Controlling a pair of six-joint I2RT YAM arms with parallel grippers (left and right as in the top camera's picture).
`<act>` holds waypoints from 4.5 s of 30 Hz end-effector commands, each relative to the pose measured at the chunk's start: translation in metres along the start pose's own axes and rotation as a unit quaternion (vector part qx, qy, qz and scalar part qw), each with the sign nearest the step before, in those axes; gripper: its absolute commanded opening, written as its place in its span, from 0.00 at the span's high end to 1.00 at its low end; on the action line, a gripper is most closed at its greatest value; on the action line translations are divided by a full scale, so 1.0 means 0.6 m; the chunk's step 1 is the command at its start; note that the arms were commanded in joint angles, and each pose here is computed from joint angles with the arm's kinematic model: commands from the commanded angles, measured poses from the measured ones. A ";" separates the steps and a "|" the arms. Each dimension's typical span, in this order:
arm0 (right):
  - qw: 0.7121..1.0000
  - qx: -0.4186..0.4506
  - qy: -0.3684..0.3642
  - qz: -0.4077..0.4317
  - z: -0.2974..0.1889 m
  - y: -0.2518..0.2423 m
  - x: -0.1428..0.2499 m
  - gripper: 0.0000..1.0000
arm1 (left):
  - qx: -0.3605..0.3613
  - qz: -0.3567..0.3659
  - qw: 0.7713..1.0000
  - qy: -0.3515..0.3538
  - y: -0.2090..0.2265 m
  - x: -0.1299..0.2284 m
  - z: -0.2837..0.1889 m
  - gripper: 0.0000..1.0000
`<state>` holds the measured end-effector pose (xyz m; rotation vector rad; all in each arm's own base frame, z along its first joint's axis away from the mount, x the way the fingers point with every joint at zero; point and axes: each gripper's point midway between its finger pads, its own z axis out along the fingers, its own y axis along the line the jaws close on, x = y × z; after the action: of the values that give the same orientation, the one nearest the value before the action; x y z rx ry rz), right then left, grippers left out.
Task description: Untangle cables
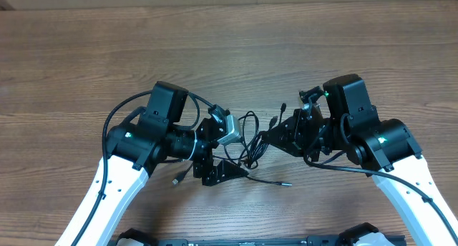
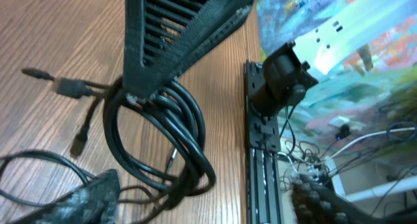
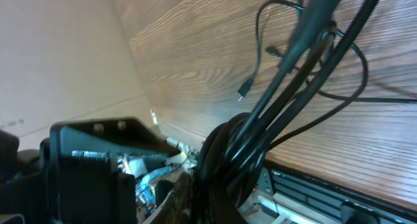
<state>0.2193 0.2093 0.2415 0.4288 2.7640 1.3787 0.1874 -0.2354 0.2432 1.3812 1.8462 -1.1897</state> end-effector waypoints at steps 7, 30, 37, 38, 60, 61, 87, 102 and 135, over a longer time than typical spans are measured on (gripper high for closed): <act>0.998 -0.047 0.012 -0.032 -0.015 0.042 0.010 0.96 | -0.002 0.014 1.000 0.015 -0.006 -0.001 0.013 0.00; 0.992 -0.092 0.035 -0.075 -0.018 0.074 0.023 0.96 | 0.047 -0.006 0.999 -0.009 -0.004 -0.011 0.029 0.96; 0.994 -0.080 0.025 -0.074 -0.016 0.067 0.017 0.96 | 0.046 -0.006 0.999 -0.009 -0.003 -0.011 0.029 0.96; 0.995 -0.067 0.017 -0.067 -0.014 0.058 0.013 0.96 | 0.046 -0.006 0.999 -0.009 -0.003 -0.012 0.029 0.96; 0.994 0.101 0.000 -0.037 -0.018 -0.066 0.023 0.96 | -0.003 -0.061 0.994 -0.091 0.054 -0.091 0.008 0.96; 0.994 0.101 0.001 -0.038 -0.018 -0.066 0.023 0.96 | -0.003 -0.065 0.993 -0.096 0.056 -0.096 0.006 0.96; 0.991 0.125 -0.007 -0.039 -0.010 -0.080 0.012 0.96 | -0.011 -0.143 0.958 -0.250 0.081 -0.246 -0.054 0.96; 1.000 0.003 -0.017 0.006 0.000 0.011 -0.010 0.08 | -0.093 -0.231 0.951 -0.183 0.134 -0.160 -0.027 0.96; 0.970 0.098 -0.160 0.155 -0.019 -0.061 -0.077 0.86 | -0.019 -0.177 0.963 -0.201 0.082 -0.202 -0.020 0.96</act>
<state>0.2543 0.1818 0.2249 0.9958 2.6421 1.0951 0.2801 -0.2754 0.3134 0.6860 1.9199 -1.4449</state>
